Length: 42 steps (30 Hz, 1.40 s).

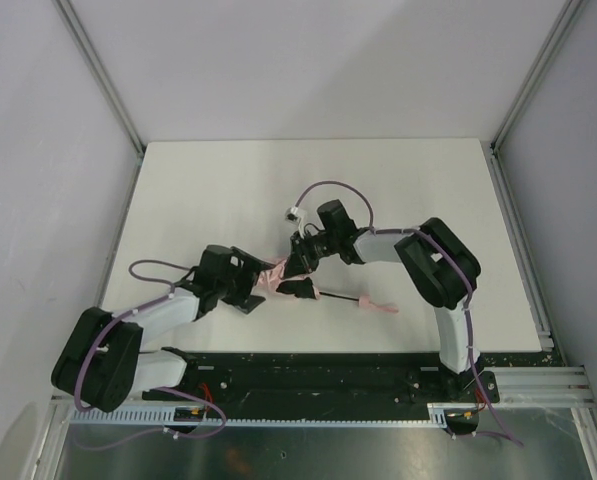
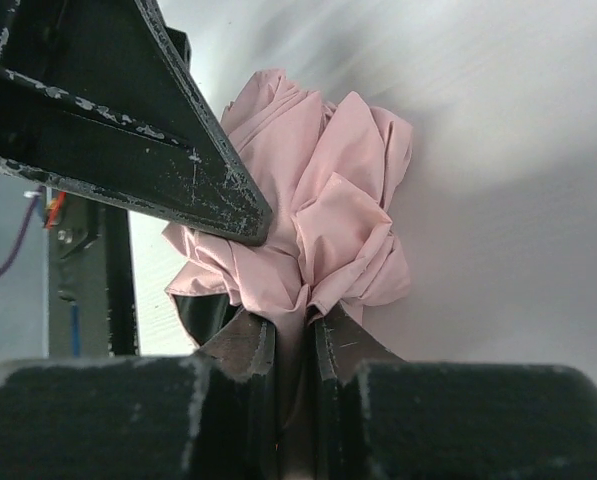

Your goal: Put away the umbrella

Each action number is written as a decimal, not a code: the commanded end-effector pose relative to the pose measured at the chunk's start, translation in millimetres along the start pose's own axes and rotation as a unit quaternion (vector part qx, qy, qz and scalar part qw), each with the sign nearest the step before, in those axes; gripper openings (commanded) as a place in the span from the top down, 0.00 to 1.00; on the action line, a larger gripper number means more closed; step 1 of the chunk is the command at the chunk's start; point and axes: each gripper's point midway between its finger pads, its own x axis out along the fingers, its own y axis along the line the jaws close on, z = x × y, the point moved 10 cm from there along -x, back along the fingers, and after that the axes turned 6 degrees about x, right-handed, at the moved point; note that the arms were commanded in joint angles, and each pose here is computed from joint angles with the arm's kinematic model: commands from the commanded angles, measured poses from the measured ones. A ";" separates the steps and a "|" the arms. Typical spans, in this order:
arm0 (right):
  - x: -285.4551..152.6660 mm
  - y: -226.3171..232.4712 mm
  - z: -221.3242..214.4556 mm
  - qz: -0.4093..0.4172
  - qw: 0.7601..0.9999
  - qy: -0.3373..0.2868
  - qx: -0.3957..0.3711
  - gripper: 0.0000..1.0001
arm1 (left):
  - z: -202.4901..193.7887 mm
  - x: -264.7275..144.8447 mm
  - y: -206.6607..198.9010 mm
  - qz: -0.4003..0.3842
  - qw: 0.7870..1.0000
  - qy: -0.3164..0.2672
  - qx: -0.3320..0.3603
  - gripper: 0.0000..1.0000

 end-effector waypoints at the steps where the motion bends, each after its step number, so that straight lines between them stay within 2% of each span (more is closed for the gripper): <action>1: -0.2 -34.5 -77.2 -0.053 0.981 0.105 0.155 1.00 | 0.2 4.2 3.1 0.035 0.999 -0.003 0.030 0.01; 11: -3.9 -42.2 -68.5 -0.011 0.975 0.083 0.205 1.00 | -16.9 34.9 19.6 0.069 0.995 -0.047 0.046 0.01; 14: -3.5 -41.6 -69.5 -0.004 0.974 0.086 0.210 1.00 | -19.0 45.4 29.7 0.085 0.994 -0.054 0.049 0.07; 16: -3.8 -41.4 -70.1 -0.001 0.974 0.087 0.211 1.00 | -18.3 50.4 33.5 0.092 0.993 -0.060 0.053 0.16; 24: -5.3 -27.2 -56.4 0.005 0.979 0.079 0.188 1.00 | -18.0 53.8 47.4 0.108 0.990 -0.065 0.068 0.71; 26: -7.1 -20.5 -47.0 0.003 0.982 0.068 0.175 0.99 | -18.1 53.1 48.0 0.107 0.990 -0.062 0.074 0.79; 28: -10.5 -14.0 -36.3 -0.005 0.985 0.055 0.163 0.93 | -18.5 52.6 48.3 0.107 0.989 -0.059 0.080 0.86; 34: -30.2 5.7 4.5 -0.064 0.991 0.007 0.115 0.59 | -20.0 52.5 51.7 0.113 0.988 -0.048 0.091 0.95; 37: -40.5 20.0 17.6 -0.088 0.993 0.005 0.084 0.43 | -20.1 52.3 53.0 0.116 0.988 -0.043 0.093 0.98; 42: -42.7 46.4 22.4 -0.129 0.991 0.018 0.002 0.26 | -20.6 50.7 53.9 0.120 0.988 -0.039 0.095 1.00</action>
